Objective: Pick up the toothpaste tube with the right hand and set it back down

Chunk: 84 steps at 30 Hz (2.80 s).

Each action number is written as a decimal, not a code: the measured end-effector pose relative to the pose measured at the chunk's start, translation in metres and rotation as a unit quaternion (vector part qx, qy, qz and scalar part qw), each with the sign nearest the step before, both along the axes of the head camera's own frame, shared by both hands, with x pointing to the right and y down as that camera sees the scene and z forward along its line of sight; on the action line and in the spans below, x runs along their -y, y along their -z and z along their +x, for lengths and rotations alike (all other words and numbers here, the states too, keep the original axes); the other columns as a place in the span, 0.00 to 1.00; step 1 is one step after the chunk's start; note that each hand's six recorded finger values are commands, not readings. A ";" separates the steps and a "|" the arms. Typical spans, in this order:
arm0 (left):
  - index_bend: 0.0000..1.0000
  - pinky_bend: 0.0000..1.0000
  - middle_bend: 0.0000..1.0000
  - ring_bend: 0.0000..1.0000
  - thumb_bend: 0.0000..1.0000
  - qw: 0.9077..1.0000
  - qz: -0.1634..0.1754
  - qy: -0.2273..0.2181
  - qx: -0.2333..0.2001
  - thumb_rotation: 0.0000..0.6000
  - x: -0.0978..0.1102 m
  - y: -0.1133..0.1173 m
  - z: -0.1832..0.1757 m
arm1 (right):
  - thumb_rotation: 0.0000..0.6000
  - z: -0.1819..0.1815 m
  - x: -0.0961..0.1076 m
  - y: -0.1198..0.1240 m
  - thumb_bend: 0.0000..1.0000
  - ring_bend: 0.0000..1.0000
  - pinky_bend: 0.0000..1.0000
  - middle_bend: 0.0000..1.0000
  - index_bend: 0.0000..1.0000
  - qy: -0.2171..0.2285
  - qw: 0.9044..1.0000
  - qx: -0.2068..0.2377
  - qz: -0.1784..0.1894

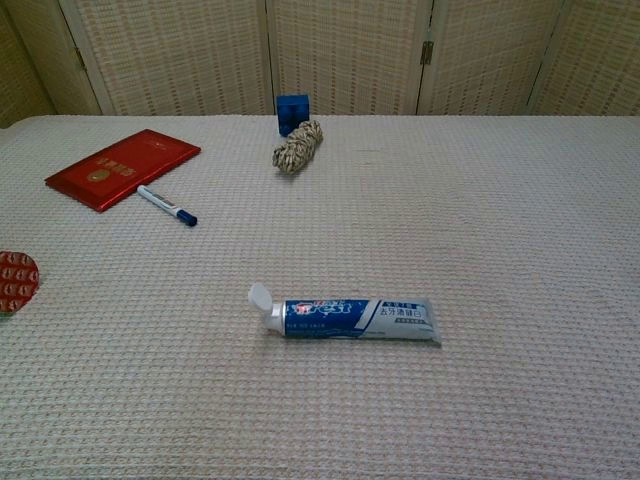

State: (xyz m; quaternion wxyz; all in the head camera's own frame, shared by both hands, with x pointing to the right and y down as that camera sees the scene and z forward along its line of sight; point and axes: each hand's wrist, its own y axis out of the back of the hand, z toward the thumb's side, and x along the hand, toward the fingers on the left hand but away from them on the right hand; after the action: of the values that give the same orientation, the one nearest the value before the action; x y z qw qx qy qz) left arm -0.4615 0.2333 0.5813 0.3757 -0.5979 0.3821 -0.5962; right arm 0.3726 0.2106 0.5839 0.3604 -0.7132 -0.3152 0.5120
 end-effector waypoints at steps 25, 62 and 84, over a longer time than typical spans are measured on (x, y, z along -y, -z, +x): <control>0.02 0.00 0.00 0.03 0.27 1.000 0.001 -0.003 0.005 1.00 -0.009 0.014 0.001 | 1.00 -0.223 0.010 -0.096 0.34 0.24 0.14 0.21 0.14 0.157 0.978 0.068 -0.123; 0.02 0.00 0.00 0.03 0.27 1.000 -0.006 0.005 0.005 1.00 -0.011 0.007 -0.010 | 1.00 -0.299 0.007 -0.141 0.34 0.47 0.45 0.41 0.45 0.169 0.979 0.027 -0.110; 0.15 0.08 0.23 0.26 0.41 0.992 0.034 -0.115 -0.040 1.00 0.031 0.006 0.042 | 1.00 -0.282 0.046 -0.107 0.70 0.65 0.65 0.56 0.65 0.147 0.984 0.092 -0.049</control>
State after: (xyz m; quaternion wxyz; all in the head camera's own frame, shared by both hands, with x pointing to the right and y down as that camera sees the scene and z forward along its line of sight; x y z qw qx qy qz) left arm -0.4194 0.2025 0.5749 0.4461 -0.6481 0.3452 -0.5117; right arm 0.0904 0.1643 0.6912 0.3659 -0.8126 -0.2126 0.4006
